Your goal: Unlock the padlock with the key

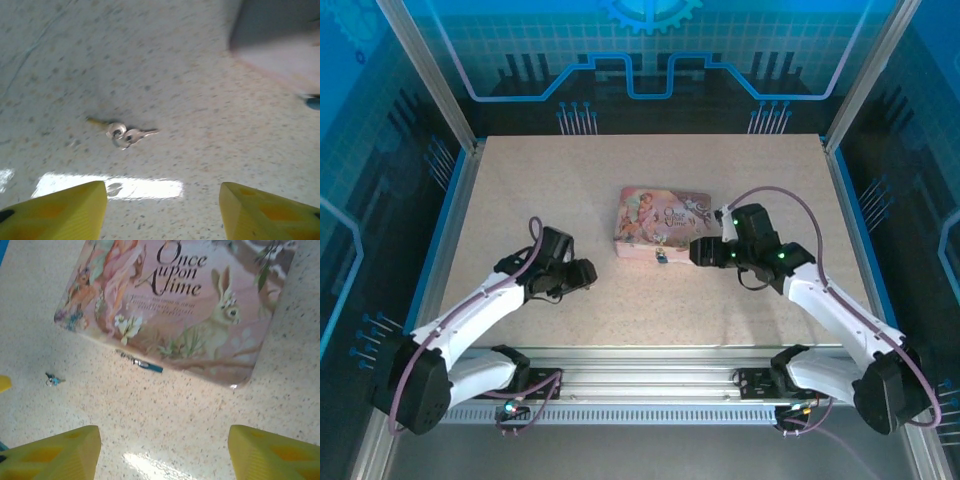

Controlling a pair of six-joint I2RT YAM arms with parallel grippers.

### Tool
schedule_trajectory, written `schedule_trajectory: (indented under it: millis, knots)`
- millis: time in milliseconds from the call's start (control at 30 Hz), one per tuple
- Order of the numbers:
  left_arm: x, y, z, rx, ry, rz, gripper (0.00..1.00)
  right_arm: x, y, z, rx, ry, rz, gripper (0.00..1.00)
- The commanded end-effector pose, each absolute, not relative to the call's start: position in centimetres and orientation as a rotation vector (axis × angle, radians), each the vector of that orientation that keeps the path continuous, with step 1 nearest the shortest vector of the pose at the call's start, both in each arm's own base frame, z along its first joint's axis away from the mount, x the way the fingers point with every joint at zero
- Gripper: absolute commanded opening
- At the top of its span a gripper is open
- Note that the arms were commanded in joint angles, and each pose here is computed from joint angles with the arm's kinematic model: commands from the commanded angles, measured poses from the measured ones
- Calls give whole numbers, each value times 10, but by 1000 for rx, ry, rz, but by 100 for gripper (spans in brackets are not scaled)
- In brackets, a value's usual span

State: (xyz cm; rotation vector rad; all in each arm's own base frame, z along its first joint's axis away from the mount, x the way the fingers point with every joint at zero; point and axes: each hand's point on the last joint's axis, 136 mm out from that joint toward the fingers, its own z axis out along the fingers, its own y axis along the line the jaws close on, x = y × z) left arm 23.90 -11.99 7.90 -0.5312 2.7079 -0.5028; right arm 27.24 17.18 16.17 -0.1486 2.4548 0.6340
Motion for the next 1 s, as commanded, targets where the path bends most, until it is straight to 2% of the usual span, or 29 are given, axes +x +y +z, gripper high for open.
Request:
schedule_trajectory:
  millis: [0,233,633,967]
  knots:
    - [231,-113,58,-643,2751,-435,56,255,173,147,-145,2491,599,69]
    - [236,-117,29,-758,2789,-383,44,243,181,133,-143,2498,615,69]
    - [249,-107,16,-957,2713,-285,41,240,182,125,-137,2502,612,69]
    - [265,-110,13,-963,2691,-270,36,238,182,123,-138,2502,623,69]
